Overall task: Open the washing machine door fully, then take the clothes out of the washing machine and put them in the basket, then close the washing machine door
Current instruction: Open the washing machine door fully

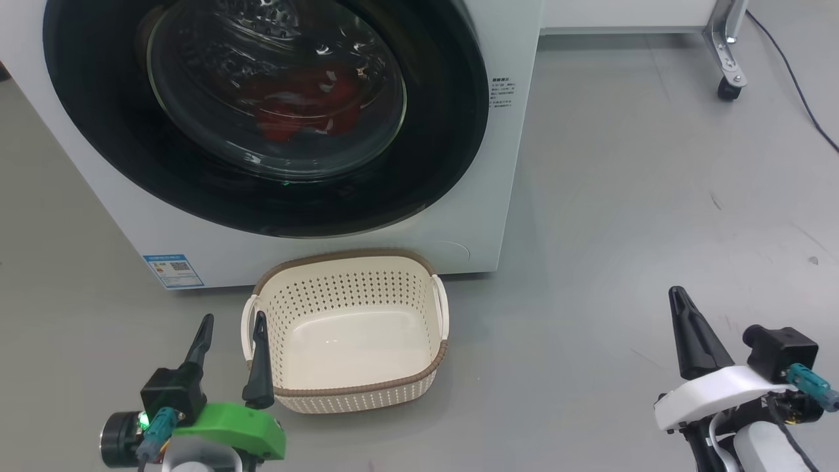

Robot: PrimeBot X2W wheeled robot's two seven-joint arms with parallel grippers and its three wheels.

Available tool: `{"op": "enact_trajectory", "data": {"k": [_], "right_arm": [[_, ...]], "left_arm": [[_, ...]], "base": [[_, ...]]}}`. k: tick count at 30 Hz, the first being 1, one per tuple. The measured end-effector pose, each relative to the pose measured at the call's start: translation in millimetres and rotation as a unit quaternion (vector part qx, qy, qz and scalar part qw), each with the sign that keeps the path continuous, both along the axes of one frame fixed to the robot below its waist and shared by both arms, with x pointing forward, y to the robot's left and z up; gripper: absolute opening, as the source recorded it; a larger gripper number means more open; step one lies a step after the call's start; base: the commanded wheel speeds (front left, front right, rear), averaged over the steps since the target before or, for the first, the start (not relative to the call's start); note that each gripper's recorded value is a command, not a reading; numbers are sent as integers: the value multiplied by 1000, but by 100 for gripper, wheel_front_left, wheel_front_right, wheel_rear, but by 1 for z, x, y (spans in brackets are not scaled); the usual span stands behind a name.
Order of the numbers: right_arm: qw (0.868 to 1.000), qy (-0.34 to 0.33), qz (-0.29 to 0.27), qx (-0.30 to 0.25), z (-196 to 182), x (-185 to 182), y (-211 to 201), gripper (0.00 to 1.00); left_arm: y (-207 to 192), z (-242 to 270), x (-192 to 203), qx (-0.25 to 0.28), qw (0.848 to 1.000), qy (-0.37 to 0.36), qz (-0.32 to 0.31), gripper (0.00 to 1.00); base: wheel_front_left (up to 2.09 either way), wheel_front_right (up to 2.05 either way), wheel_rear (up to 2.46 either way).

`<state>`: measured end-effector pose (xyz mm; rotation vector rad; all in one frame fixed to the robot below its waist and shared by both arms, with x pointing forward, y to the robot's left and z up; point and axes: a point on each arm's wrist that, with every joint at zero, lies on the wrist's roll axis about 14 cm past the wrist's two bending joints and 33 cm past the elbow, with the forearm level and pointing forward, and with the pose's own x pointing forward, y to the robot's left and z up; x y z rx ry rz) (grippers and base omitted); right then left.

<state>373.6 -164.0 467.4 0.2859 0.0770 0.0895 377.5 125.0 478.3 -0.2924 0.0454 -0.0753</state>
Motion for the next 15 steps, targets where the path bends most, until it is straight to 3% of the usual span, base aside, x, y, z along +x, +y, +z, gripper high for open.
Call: {"op": "enact_trajectory", "data": {"k": [10, 15], "right_arm": [[996, 15, -28, 84, -5, 17, -8, 0], [987, 27, -44, 151, -7, 31, -11, 0]], "left_arm": [[1, -1, 10, -2, 1000, 0, 2, 100], [-3, -3, 15, 7, 1000, 1, -5, 100]], "base": [[0, 0, 0], [0, 0, 0]]}}
